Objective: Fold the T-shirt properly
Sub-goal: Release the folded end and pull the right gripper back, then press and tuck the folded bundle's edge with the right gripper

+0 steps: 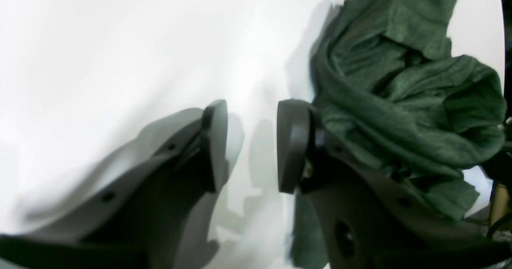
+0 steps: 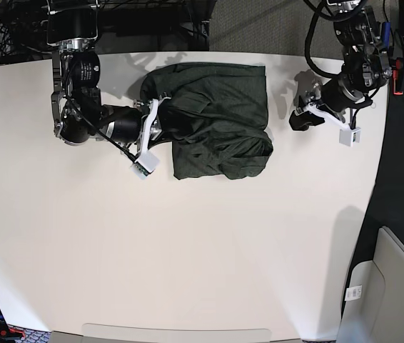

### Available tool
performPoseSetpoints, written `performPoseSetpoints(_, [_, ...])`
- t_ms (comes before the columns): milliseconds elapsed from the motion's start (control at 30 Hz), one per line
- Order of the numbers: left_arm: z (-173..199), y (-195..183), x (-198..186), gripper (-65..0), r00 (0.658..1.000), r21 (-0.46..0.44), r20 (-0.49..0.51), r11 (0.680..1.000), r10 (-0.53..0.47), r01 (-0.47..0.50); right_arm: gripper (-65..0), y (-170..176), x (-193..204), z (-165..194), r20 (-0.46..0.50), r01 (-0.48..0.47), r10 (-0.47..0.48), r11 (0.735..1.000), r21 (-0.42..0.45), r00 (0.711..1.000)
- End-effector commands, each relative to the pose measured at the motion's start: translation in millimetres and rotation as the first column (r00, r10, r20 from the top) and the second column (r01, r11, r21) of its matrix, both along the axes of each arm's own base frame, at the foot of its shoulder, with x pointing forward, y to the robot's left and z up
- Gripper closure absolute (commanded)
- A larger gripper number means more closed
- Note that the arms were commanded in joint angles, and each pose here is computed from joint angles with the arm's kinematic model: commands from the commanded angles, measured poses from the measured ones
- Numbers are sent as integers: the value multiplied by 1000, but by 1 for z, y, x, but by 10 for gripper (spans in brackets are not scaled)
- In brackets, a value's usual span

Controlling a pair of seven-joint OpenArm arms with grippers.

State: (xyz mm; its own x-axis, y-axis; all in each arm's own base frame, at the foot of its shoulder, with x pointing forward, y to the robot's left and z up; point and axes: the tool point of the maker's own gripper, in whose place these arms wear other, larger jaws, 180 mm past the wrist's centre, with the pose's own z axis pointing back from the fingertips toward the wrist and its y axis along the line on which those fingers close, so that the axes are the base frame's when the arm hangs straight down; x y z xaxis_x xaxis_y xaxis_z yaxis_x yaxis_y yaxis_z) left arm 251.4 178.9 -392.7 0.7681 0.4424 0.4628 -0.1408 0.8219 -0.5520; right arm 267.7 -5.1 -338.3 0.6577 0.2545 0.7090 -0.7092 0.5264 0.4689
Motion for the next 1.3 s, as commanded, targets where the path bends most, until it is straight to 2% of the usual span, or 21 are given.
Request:
performPoseSetpoints(0, [9, 1, 6, -209, 999, -3, 33, 1000, -2, 2, -10, 8, 8, 21, 51, -5, 2, 998, 67, 999])
performPoseSetpoints(167, [7, 2, 5, -209, 1000, -2, 26, 1000, -1, 1, -10, 36, -1, 36, 26, -51, 47, 983, 174, 999])
performPoseSetpoints(267, [6, 0, 4, -209, 1000, -3, 24, 1000, -7, 7, -10, 43, -3, 38, 21, -58, 55, 979, 197, 998])
performPoseSetpoints(367, [5, -1, 3, -209, 1000, -3, 21, 1000, -9, 9, -10, 56, -9, 43, 24, -104, 101, 971, 214, 995])
performPoseSetpoints(500, [-3, 0, 1, -209, 1000, -12, -2, 1000, -1, 1, -10, 80, -15, 58, 40, -164, 159, 948, 274, 986])
performPoseSetpoints(667, [-8, 1, -1, -209, 1000, -17, -17, 1000, 3, -3, -10, 96, -14, 62, 59, -238, 231, 938, 252, 971])
performPoseSetpoints(767, [-8, 1, -1, -209, 1000, -15, -19, 1000, 3, -3, -10, 117, -14, 58, 42, -317, 316, 920, 232, 948])
performPoseSetpoints(867, [-8, 2, -1, -209, 1000, -14, -19, 1000, 4, -5, -11, 130, -13, 45, 23, -404, 405, 905, 133, 914])
performPoseSetpoints(1000, [-8, 2, -1, -209, 1000, -14, -17, 1000, 4, -5, -11, 144, -15, 37, 12, -503, 503, 863, 41, 864])
performPoseSetpoints(1167, [-6, 4, 1, -209, 1000, -12, -10, 1000, 12, -12, -15, 152, -32, 16, -52, -577, 575, 817, -11, 816])
performPoseSetpoints(1267, [-7, 5, 1, -209, 1000, -9, -10, 1000, 15, -15, -69, 155, -43, 10, -65, -609, 606, 793, -28, 793])
